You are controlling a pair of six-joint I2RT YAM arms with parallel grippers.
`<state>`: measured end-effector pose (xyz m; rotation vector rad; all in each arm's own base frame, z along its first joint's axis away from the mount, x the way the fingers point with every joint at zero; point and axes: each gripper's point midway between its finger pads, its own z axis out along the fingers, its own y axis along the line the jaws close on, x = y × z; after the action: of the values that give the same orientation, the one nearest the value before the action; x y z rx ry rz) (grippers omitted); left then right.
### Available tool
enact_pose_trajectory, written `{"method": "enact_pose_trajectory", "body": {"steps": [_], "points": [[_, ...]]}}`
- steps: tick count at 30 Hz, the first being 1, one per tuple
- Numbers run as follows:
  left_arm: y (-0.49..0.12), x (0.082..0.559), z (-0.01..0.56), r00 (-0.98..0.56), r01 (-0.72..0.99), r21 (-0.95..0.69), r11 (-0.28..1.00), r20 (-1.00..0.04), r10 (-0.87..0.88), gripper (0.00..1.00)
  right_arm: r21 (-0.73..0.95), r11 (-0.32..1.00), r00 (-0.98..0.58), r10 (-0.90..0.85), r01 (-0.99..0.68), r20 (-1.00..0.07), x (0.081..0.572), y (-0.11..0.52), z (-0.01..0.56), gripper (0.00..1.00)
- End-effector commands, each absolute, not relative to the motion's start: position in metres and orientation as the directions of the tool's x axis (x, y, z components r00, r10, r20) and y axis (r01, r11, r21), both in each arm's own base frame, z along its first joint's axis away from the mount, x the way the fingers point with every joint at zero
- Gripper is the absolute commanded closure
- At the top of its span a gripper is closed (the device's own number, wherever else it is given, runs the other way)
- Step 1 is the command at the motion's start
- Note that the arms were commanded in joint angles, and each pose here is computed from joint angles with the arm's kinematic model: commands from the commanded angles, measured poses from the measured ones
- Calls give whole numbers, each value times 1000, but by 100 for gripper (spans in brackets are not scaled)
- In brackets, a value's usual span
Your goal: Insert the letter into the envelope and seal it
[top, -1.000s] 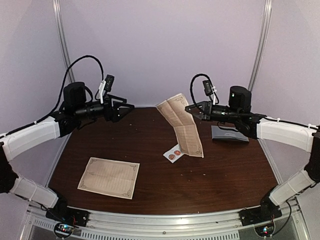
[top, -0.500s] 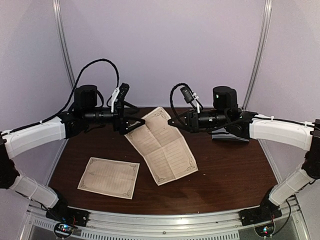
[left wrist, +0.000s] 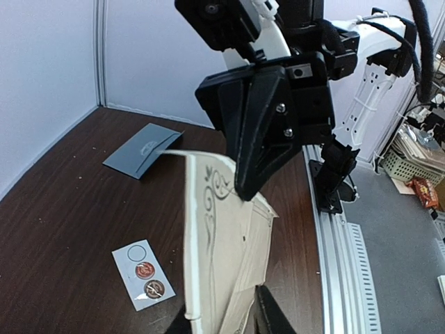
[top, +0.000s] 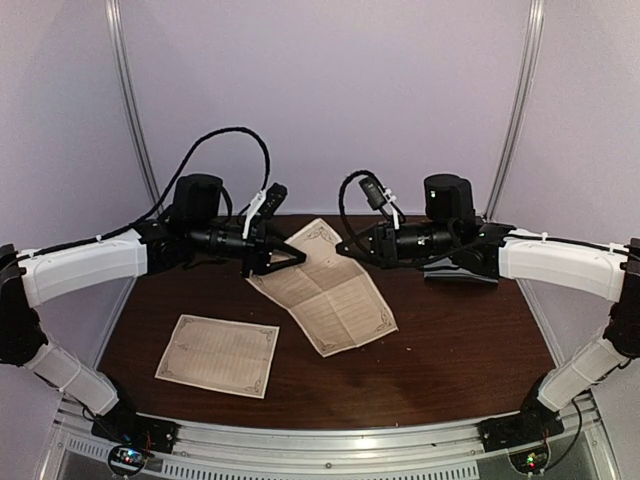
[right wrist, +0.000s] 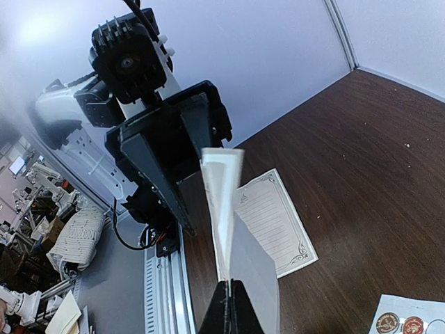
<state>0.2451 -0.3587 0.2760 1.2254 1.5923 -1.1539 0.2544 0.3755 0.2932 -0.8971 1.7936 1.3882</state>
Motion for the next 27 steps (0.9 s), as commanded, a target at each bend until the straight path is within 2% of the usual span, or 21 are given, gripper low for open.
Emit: {"method": "enact_pose_trajectory", "body": {"steps": [1, 3, 4, 7, 11, 19, 27], "points": [[-363, 244, 288, -186, 982, -174, 73, -957, 222, 87, 499, 157, -517, -103, -852, -850, 246, 375, 299, 100], [-363, 245, 287, -188, 982, -176, 74, -956, 223, 100, 509, 133, -522, -90, -850, -848, 243, 376, 303, 100], [-363, 245, 286, -190, 981, -177, 78, -956, 224, 100, 512, 121, -523, -84, -850, -848, 241, 377, 305, 100], [-363, 246, 284, -194, 980, -180, 81, -954, 226, 100, 509, 95, -516, -70, -855, -854, 236, 380, 312, 89], [-364, 246, 283, -199, 980, -186, 76, -953, 228, 100, 499, 66, -503, -58, -864, -863, 230, 387, 321, 84], [-364, 248, 280, -210, 977, -194, 89, -950, 232, 100, 478, 43, -479, -31, -878, -877, 228, 394, 337, 87], [-365, 247, 279, -214, 976, -200, 83, -948, 234, 100, 451, 90, -452, 1, -888, -892, 239, 395, 346, 88]]}}
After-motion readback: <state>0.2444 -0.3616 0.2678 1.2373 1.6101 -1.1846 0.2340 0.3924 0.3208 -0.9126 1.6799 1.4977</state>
